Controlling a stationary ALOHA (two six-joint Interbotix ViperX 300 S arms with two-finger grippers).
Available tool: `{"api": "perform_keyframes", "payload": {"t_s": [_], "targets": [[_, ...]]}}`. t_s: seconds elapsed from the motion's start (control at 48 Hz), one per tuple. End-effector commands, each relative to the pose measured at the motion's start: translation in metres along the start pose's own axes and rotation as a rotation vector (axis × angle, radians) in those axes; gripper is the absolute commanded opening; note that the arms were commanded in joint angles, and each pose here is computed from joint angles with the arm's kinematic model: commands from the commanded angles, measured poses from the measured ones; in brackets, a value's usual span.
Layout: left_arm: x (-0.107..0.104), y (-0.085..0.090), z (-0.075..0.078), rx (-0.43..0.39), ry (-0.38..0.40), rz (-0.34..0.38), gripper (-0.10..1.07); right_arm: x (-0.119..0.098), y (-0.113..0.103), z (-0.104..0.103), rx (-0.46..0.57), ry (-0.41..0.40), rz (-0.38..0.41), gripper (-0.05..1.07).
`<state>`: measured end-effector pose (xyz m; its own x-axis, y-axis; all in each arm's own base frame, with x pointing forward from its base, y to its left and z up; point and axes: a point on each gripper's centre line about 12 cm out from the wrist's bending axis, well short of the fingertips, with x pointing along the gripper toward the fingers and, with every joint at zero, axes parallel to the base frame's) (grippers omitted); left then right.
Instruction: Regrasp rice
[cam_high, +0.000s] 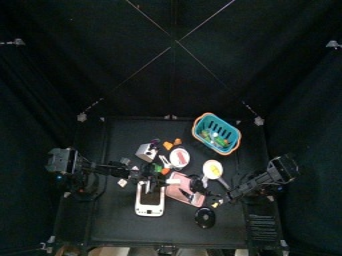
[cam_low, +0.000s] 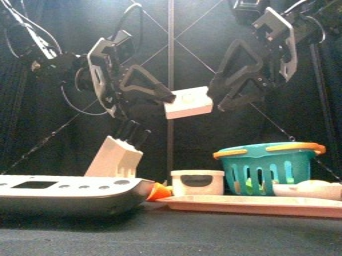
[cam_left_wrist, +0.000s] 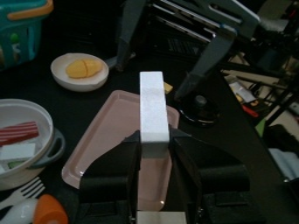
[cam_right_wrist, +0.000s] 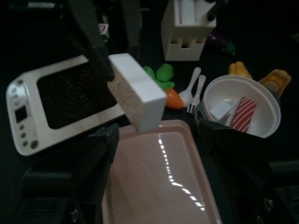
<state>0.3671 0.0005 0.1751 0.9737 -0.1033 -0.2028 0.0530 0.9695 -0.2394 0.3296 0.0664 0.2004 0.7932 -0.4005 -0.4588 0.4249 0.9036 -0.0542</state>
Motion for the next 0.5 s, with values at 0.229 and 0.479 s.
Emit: {"api": "perform_keyframes", "payload": {"t_s": [0.229,0.479], "targets": [[-0.001,0.008,0.0,-0.152,-0.009,-0.132,0.58,0.0,0.018,0.021,-0.236,0.034,-0.112,1.01],[0.0,0.013,-0.001,-0.207,-0.006,-0.149,0.59,0.014,0.038,0.021,-0.352,0.065,-0.182,1.01]]}}
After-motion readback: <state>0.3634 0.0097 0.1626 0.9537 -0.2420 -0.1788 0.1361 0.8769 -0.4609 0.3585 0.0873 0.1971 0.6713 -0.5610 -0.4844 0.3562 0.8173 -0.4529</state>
